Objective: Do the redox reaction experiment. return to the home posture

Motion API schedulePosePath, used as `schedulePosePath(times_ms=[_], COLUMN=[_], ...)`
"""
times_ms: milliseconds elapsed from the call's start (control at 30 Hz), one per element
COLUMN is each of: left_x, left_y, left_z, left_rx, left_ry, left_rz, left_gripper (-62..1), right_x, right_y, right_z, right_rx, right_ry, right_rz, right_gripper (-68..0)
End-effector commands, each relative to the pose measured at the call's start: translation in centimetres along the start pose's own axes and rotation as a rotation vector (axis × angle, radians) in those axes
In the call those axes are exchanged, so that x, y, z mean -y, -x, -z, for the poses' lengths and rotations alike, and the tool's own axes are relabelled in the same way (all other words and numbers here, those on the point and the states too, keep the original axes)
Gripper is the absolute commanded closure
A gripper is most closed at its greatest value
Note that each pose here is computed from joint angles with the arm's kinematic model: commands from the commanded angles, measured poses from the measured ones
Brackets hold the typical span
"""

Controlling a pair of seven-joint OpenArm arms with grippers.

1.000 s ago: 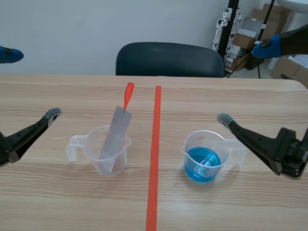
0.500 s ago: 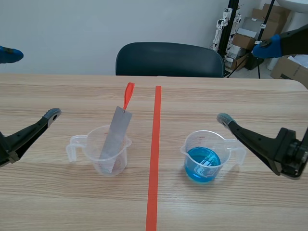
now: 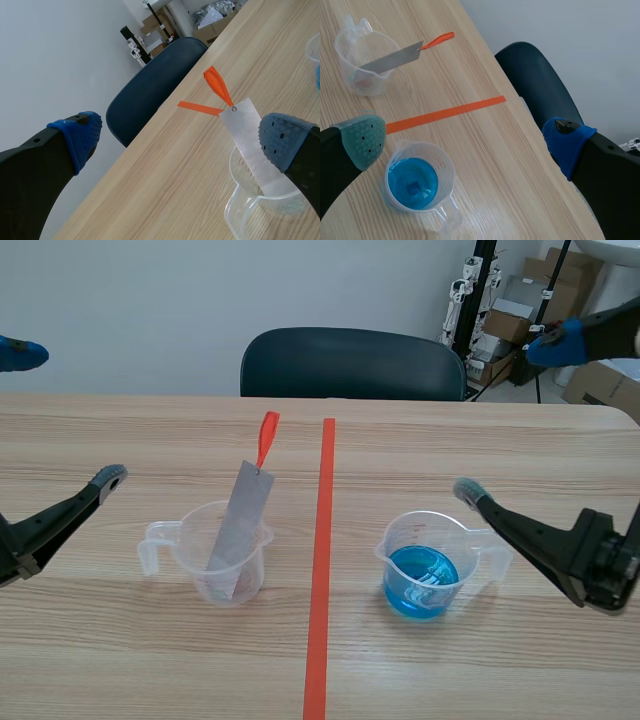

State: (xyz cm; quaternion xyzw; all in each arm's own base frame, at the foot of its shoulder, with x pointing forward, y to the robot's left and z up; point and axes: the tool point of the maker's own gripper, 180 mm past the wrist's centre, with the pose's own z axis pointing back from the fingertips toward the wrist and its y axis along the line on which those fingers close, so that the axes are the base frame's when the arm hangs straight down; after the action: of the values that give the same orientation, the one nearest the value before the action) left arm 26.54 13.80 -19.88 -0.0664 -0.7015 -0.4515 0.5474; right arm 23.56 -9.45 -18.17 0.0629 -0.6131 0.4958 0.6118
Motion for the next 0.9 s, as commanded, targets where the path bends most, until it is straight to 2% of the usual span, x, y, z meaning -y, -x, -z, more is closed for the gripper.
schedulePosePath(times_ms=[0,600,867], left_x=[-0.51,-0.51,-0.51], left_y=[-0.51,-0.51,-0.51], left_z=[0.08,0.08,0.08], left_rx=[0.021,0.021,0.021], left_ry=[-0.020,-0.020,-0.020], left_rz=[0.002,0.002,0.002], left_gripper=[-62.3,-62.3,-62.3], right_x=[0.47,0.46,0.04], right_y=[-0.67,-0.67,-0.20], right_z=[0.02,0.02,0.02], right_rx=[0.025,0.024,-0.001], right_ry=[0.013,0.013,-0.011], right_rz=[-0.012,-0.017,-0.132], right_gripper=[-67.9,-67.9,-67.9])
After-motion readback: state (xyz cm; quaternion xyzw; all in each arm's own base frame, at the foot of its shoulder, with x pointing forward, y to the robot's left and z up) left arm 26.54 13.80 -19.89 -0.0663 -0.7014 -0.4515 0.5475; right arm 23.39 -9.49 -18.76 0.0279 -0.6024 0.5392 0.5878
